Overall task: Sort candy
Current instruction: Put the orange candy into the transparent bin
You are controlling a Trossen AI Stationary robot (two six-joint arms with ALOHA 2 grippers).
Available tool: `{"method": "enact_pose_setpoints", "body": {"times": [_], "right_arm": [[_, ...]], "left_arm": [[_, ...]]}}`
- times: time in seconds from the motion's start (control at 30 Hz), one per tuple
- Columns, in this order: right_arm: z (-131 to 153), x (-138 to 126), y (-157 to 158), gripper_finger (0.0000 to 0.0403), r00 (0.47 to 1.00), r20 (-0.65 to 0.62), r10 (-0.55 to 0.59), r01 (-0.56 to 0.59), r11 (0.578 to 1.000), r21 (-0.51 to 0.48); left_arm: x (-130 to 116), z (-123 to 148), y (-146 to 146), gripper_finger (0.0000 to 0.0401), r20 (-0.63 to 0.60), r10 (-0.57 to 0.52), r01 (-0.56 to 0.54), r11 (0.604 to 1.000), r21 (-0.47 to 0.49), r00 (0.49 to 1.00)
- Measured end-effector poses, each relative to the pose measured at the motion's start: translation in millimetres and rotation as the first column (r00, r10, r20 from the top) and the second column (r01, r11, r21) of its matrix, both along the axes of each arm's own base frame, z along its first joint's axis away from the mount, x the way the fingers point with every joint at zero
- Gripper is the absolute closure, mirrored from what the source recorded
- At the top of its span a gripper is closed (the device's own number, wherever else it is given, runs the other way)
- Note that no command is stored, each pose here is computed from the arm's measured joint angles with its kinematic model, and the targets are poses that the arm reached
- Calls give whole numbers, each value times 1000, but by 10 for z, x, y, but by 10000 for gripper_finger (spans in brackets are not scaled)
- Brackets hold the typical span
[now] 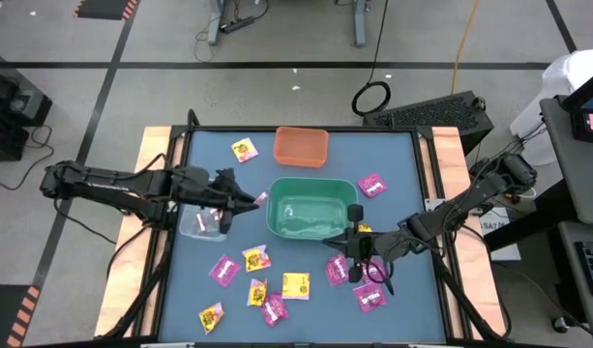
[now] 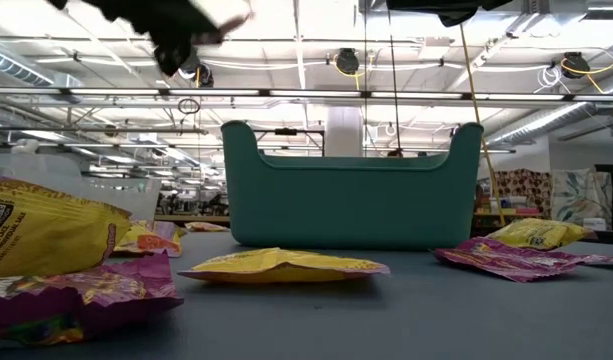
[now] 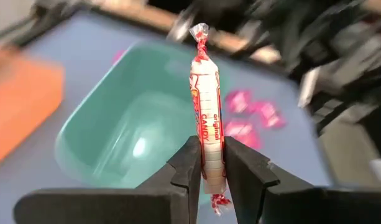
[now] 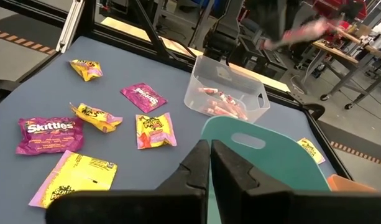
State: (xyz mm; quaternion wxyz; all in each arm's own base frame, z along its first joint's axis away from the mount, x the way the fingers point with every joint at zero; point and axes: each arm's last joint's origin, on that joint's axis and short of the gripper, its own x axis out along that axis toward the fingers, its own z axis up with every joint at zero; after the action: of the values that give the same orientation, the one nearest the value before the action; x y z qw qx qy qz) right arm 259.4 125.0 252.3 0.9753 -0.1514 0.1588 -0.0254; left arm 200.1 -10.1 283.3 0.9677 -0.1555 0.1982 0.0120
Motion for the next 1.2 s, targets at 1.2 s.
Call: {"method": "enact_pose_setpoints", "body": {"times": [1.2], "right_arm": [[-242,146,157,394,999,-17,38,-39,998,-58]], "left_arm": [[-703,-798,44,324,-686,402,-511,858,51,607]]}}
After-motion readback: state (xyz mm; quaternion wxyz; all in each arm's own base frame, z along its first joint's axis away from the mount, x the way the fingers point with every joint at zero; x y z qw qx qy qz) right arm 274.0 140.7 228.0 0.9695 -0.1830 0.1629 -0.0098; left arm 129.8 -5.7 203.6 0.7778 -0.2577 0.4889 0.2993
